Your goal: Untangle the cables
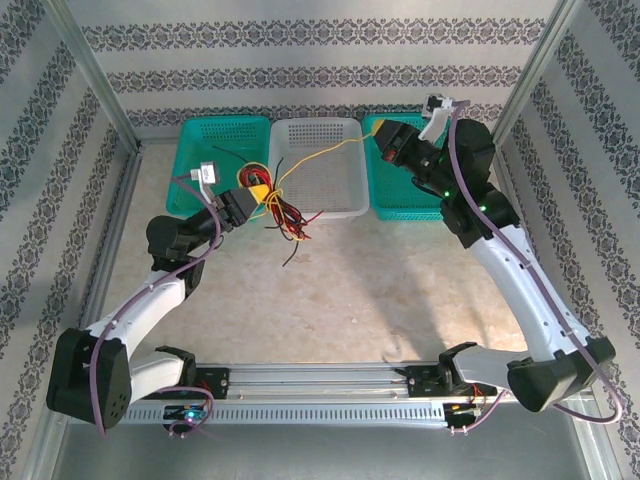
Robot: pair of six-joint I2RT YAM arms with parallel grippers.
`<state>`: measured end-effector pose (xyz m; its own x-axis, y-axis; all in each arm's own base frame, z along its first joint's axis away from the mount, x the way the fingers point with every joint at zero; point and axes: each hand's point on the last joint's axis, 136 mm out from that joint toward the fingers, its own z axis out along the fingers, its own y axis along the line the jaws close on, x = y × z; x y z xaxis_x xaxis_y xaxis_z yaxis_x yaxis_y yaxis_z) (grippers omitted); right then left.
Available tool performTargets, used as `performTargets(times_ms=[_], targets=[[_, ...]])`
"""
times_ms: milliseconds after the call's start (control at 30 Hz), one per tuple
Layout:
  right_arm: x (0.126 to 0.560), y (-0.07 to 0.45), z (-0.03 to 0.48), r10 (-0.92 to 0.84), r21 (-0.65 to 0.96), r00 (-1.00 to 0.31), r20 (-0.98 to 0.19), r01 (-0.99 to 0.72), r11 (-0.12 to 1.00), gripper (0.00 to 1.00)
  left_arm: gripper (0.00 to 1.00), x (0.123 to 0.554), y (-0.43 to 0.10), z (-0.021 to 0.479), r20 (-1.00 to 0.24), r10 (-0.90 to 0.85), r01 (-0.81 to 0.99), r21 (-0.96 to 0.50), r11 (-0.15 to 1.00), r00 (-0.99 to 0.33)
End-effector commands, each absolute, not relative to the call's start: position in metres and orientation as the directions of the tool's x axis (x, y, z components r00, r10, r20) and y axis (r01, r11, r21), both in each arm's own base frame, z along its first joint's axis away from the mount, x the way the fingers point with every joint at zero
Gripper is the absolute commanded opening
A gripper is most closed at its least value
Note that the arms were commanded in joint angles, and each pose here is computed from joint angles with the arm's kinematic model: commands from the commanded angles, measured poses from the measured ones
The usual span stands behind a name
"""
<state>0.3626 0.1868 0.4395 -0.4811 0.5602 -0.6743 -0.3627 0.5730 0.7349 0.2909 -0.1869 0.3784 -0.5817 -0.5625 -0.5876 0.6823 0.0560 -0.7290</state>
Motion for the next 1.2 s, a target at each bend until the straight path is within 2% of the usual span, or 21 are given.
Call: performTargets(times_ms=[0,333,467,733,800,900,967,1167], targets=[[0.373,0.187,0.412,0.580,0.776,-0.526,-0.622,-0.316,0.546,0.00,0.00,0.265,-0.181,0.429,-0.632,-0.582,0.793,-0.608,-0.038,-0.512],[0.381,0.147,0.339,0.653,0.823,-0.543,-0.528,-0.136,0.552,0.00,0.00,0.266,-0.174,0.432,-0.637,-0.601,0.797,-0.605,0.001,-0.482],[0.378,0.151,0.306,0.640,0.838,-0.603,-0.476,-0.090,0.539,0.00,0.00,0.265,-0.172,0.444,-0.611,-0.622,0.802,-0.595,-0.048,-0.490],[0.363,0.223,0.251,0.517,0.840,-0.746,-0.420,-0.104,0.533,0.00,0.00,0.263,-0.161,0.478,-0.578,-0.689,0.836,-0.543,-0.076,-0.438],[0.353,0.251,0.241,0.469,0.840,-0.778,-0.418,-0.134,0.526,0.00,0.00,0.271,-0.155,0.481,-0.563,-0.724,0.834,-0.550,-0.033,-0.400],[0.333,0.286,0.234,0.436,0.843,-0.791,-0.429,-0.177,0.508,0.00,0.00,0.297,-0.139,0.472,-0.536,-0.788,0.785,-0.609,0.112,-0.303],[0.319,0.307,0.237,0.421,0.849,-0.793,-0.440,-0.216,0.482,0.00,0.00,0.307,-0.130,0.472,-0.522,-0.817,0.770,-0.617,0.165,-0.244],[0.290,0.349,0.238,0.378,0.878,-0.826,-0.418,-0.259,0.402,0.00,0.00,0.332,-0.103,0.473,-0.386,-0.910,0.753,-0.642,0.148,-0.151]])
